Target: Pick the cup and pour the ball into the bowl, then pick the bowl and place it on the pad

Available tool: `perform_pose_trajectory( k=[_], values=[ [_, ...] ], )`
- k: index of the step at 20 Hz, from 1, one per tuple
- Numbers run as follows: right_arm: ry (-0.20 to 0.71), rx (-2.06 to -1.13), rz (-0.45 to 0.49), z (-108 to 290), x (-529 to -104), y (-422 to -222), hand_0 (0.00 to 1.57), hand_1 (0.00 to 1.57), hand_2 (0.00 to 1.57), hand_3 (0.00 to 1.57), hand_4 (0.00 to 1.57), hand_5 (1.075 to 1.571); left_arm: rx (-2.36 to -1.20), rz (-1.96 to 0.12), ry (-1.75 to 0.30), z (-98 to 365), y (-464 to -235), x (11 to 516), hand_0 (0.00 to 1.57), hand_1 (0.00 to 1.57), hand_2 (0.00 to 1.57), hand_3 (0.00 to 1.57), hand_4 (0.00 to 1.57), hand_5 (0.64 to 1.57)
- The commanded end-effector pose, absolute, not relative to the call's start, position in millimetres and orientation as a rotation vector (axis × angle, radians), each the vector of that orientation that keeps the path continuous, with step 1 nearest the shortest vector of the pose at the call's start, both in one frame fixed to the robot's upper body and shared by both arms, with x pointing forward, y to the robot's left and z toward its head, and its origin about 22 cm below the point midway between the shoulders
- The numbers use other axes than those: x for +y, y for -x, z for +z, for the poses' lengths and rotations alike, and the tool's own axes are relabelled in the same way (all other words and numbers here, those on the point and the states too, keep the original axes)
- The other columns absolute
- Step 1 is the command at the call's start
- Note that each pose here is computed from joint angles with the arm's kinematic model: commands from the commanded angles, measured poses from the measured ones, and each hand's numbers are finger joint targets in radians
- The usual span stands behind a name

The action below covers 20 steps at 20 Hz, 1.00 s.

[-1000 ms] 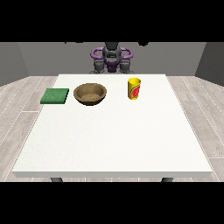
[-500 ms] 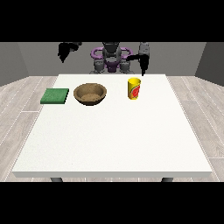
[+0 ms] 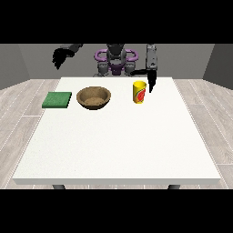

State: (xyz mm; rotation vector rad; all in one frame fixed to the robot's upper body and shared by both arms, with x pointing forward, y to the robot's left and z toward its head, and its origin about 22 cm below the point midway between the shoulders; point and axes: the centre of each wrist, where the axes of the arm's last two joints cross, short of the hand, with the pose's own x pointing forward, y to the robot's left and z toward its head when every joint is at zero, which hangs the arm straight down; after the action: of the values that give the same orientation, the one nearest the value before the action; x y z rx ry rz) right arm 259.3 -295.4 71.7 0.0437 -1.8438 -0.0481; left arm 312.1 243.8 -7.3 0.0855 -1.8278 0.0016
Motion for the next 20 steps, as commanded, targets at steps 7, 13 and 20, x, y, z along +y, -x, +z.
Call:
perform_pose_trajectory(
  k=[7,13,20],
  values=[
    [-0.043,-1.807,-0.051,74,-338,-275,0.00,0.00,0.00,0.00,0.68,1.564,-1.786,-0.020,-0.082,-58,-320,231,0.00,0.00,0.00,0.00,0.18,1.423],
    [-0.083,-1.863,0.000,96,-324,-271,0.00,0.00,0.00,0.00,0.68,1.569,-1.772,0.061,-0.171,-71,-331,258,0.70,0.70,0.64,0.00,1.01,1.553],
    [-0.101,-1.893,-0.013,92,-358,-266,0.00,0.00,0.00,0.16,0.64,1.568,-1.796,-0.034,-0.394,-75,-332,263,1.28,1.28,1.57,1.57,1.37,1.457]
  ],
)
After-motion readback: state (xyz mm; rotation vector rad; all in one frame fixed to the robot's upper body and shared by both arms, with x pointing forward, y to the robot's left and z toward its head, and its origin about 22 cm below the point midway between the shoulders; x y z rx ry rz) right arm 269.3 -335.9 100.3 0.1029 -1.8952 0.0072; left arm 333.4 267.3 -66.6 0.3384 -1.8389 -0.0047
